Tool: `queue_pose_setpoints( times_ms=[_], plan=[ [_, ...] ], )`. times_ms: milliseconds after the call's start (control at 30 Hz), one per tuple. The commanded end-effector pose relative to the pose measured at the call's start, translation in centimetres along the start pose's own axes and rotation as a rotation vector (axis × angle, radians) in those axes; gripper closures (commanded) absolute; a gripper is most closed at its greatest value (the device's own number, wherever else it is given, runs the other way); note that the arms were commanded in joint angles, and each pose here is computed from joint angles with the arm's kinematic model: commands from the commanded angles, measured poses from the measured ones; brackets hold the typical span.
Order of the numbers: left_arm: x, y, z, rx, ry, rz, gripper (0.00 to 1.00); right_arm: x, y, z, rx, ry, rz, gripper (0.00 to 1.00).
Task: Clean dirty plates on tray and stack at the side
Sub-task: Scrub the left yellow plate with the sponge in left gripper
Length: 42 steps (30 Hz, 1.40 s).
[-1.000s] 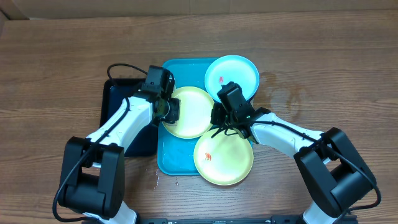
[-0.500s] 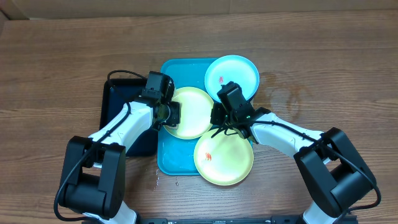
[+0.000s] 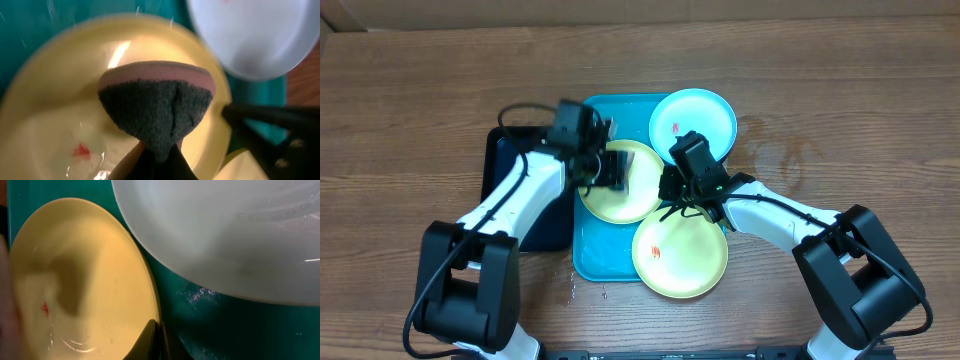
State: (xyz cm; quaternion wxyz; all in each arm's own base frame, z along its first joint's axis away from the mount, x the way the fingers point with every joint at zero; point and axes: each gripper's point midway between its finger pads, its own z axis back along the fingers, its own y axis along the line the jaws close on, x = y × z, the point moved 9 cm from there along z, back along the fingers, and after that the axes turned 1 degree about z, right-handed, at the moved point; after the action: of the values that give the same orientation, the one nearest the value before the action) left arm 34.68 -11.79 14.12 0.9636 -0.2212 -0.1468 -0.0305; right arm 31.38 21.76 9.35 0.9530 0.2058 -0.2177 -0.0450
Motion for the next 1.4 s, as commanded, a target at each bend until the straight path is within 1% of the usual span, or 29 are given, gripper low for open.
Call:
queue_pose_setpoints(
  times_ms=[0, 100, 200, 400, 567, 633, 700, 733, 833, 933, 1067, 1133, 1200, 1233, 1267, 1367],
  plan=[
    [2.8, -1.8, 3.9, 0.016, -0.121, -0.022, 0.96, 0.0, 0.1, 0.0, 0.003, -0.003, 0.003, 0.96],
    [2.7, -1.0, 4.2, 0.118, -0.115, -0.007, 0.96, 0.0, 0.1, 0.0, 0.003, -0.003, 0.003, 0.96],
    [2.1, -0.2, 3.5, 0.187, -0.073, 0.009, 0.96, 0.0, 0.2, 0.0, 0.004, -0.004, 0.003, 0.96],
    [1.2, 1.3, 0.4, 0.219, 0.032, 0.03, 0.96, 0.0, 0.2, 0.0, 0.005, -0.005, 0.004, 0.96],
    [0.2, 3.3, -2.8, 0.307, 0.124, 0.054, 0.96, 0.0, 0.1, 0.0, 0.003, -0.003, 0.003, 0.96],
    [-0.2, 3.9, -3.8, 0.317, 0.155, 0.061, 0.96, 0.0, 0.1, 0.0, 0.003, -0.003, 0.003, 0.96],
    [-0.7, 3.9, -4.6, 0.278, 0.191, 0.066, 0.96, 0.0, 0.1, 0.0, 0.003, -0.004, 0.003, 0.96],
    [-0.8, 3.5, -4.8, 0.225, 0.21, 0.052, 0.96, 0.0, 0.2, 0.0, 0.004, -0.004, 0.003, 0.96],
    [-1.1, 1.8, -5.0, 0.007, 0.252, 0.008, 0.96, 0.0, 0.2, 0.0, 0.004, -0.004, 0.003, 0.96],
    [-0.5, 0.5, -4.5, -0.144, 0.252, 0.002, 0.96, 0.0, 0.2, 0.0, 0.004, -0.004, 0.003, 0.96],
    [1.9, -0.6, -2.2, -0.179, 0.191, -0.014, 0.96, 0.0, 0.2, 0.0, 0.004, -0.003, 0.003, 0.96],
    [3.3, -1.4, -0.3, -0.166, 0.158, -0.026, 0.96, 0.0, 0.1, 0.0, 0.003, -0.003, 0.003, 0.96],
    [4.3, -1.9, 1.4, -0.12, 0.123, -0.035, 0.96, 0.0, 0.1, 0.0, 0.003, -0.003, 0.003, 0.96],
    [4.7, -2.2, 2.1, -0.087, 0.108, -0.036, 0.96, 0.0, 0.1, 0.0, 0.003, -0.003, 0.003, 0.96],
    [4.9, -2.2, 2.9, -0.019, 0.093, -0.032, 0.96, 0.0, 0.2, 0.0, 0.004, -0.003, 0.003, 0.96],
    [4.8, -1.8, 3.2, 0.116, 0.088, -0.044, 0.96, 0.0, 0.2, 0.0, 0.004, -0.003, 0.003, 0.96]
  ],
)
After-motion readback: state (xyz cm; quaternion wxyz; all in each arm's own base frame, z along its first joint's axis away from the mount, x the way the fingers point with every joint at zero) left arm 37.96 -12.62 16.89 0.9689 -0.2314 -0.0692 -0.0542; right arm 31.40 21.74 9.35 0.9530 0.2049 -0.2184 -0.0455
